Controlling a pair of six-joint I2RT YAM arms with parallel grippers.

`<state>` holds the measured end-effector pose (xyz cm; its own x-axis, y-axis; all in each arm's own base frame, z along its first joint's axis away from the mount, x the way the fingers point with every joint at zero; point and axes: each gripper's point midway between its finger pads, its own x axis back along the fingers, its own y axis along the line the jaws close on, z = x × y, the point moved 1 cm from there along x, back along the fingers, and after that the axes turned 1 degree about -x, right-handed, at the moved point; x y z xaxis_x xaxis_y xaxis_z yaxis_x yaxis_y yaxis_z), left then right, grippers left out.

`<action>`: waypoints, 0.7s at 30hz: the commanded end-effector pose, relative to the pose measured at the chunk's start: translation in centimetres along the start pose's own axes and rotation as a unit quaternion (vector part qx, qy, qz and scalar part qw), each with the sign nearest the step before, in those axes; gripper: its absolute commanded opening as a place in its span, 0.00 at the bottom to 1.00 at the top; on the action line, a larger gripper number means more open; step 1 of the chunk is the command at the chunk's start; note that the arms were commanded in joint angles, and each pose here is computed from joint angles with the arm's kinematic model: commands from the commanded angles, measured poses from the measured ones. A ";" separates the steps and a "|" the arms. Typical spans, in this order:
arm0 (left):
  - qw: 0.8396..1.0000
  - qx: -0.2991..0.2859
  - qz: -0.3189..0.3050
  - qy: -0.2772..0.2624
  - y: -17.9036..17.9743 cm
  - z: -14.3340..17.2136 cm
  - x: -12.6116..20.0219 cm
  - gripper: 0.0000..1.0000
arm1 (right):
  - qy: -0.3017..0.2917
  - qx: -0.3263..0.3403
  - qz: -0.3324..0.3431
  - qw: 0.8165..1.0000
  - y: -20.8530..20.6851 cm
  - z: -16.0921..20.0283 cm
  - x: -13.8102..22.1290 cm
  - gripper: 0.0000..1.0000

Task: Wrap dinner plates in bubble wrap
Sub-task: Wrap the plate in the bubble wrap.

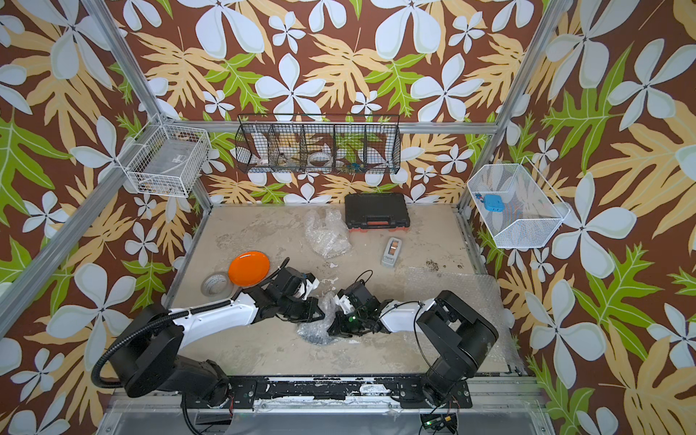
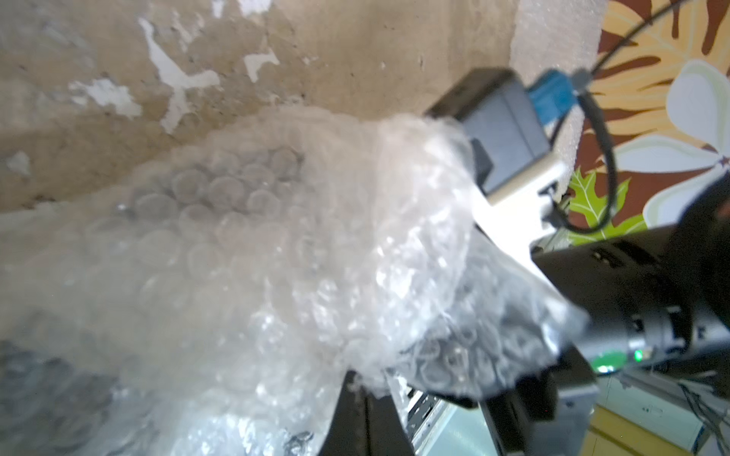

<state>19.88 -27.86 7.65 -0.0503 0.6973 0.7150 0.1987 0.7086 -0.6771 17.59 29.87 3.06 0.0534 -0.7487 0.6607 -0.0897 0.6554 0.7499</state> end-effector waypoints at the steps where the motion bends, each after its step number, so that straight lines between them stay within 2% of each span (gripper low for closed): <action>1: 0.998 0.017 0.016 0.065 1.0 3.4 -0.9 0.00 | -0.007 -0.010 -0.004 1.000 0.1 -0.3 -0.2 0.00; 7: 0.992 0.039 -0.015 0.117 5.1 6.2 -3.9 0.00 | -0.009 -0.006 -0.009 1.000 0.4 -0.3 0.1 0.00; 9: 0.990 0.042 -0.051 0.128 6.9 6.9 -4.3 0.00 | -0.008 -0.004 -0.003 1.000 0.5 -0.2 0.4 0.00; 12: 0.980 0.044 -0.126 0.145 10.1 8.0 -4.3 0.00 | -0.031 0.011 0.054 0.998 0.2 -1.0 1.9 0.02; 14: 0.977 0.048 -0.144 0.149 11.0 8.5 -4.2 0.00 | -0.061 0.026 0.101 0.993 0.3 -2.0 3.7 0.14; 16: 0.976 0.052 -0.148 0.152 11.3 8.8 -4.2 0.00 | -0.079 0.038 0.116 0.989 1.2 -2.6 5.2 0.26; 21: 0.976 0.056 -0.149 0.148 11.4 8.8 -4.3 0.00 | -0.090 0.058 0.083 0.991 4.0 -3.3 6.2 0.49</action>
<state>15.88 -28.60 1.28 0.1993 0.7262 0.6580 0.1768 0.6338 -0.7530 21.10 28.89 10.82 -0.1571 -0.6833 0.7131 -0.1923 0.7294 0.6565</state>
